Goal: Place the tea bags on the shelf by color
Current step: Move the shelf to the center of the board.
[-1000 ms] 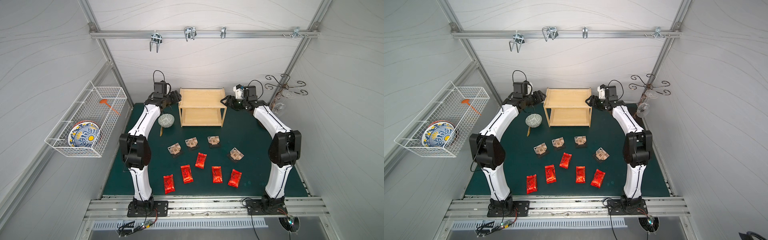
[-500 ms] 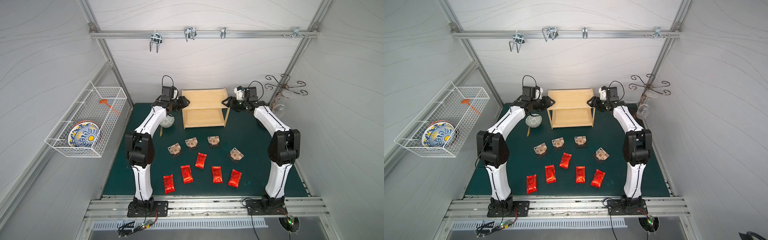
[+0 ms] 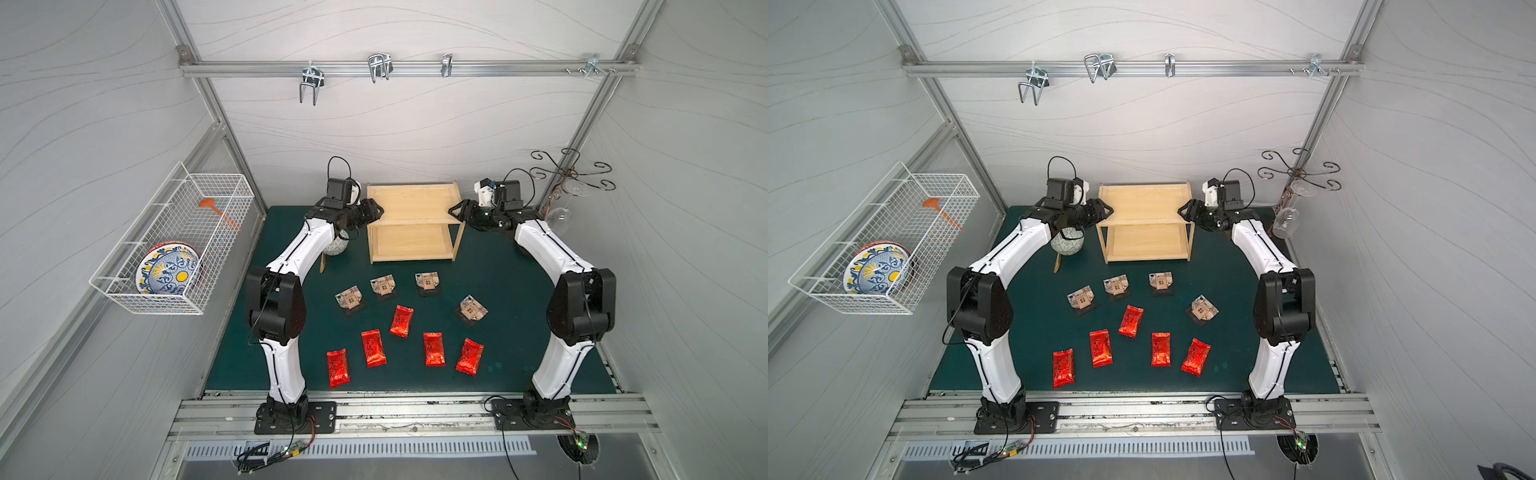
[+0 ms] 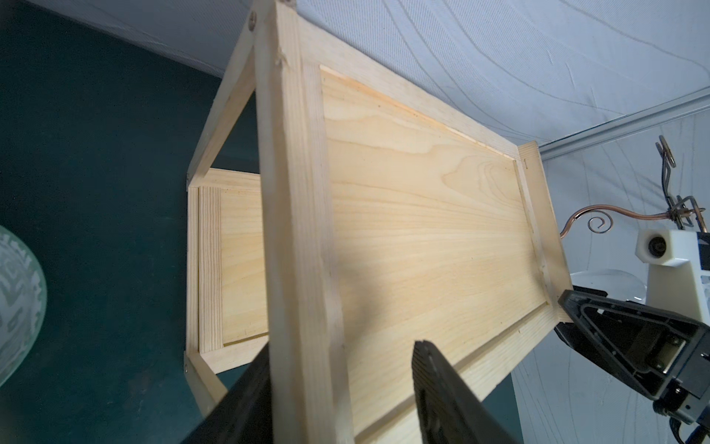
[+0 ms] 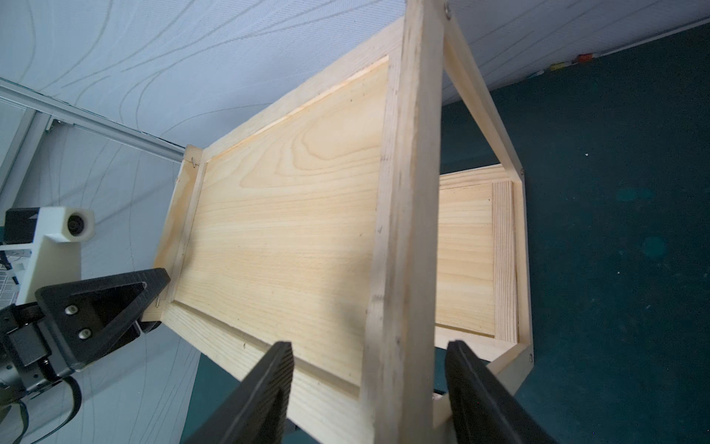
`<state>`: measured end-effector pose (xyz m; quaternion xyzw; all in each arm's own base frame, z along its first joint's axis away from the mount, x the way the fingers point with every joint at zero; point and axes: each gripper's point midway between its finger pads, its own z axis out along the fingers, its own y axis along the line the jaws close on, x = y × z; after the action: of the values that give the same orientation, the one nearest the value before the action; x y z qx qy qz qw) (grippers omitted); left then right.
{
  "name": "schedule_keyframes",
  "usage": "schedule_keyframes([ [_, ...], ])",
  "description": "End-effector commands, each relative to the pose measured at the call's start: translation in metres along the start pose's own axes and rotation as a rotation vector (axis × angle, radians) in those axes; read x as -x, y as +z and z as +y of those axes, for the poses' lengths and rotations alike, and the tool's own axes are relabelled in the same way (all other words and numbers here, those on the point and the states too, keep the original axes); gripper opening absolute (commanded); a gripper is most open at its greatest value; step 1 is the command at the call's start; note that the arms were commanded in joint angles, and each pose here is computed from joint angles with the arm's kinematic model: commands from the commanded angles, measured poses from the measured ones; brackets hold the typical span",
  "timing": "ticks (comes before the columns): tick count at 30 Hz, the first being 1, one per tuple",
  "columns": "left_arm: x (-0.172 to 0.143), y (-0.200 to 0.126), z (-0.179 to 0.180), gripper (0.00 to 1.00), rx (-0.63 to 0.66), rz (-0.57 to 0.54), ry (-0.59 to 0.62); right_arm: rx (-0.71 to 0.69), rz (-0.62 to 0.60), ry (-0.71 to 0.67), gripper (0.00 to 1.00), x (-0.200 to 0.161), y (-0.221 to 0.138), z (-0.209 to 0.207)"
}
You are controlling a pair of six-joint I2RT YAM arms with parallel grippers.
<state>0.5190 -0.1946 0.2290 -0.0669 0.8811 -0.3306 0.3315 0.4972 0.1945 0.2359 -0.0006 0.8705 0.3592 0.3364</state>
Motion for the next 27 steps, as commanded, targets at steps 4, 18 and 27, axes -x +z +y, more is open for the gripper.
schedule_keyframes([
  [4,0.009,-0.012,-0.019,0.6,-0.027,-0.057,0.036,0.032,-0.044,-0.009,0.68,0.009,-0.02,0.012],
  [18,0.009,-0.074,-0.007,0.7,0.147,-0.143,0.028,-0.021,-0.13,0.048,0.71,0.005,-0.077,-0.004],
  [27,-0.103,-0.086,-0.004,0.59,0.148,0.02,0.014,-0.061,-0.026,0.064,0.68,-0.129,-0.076,-0.015],
])
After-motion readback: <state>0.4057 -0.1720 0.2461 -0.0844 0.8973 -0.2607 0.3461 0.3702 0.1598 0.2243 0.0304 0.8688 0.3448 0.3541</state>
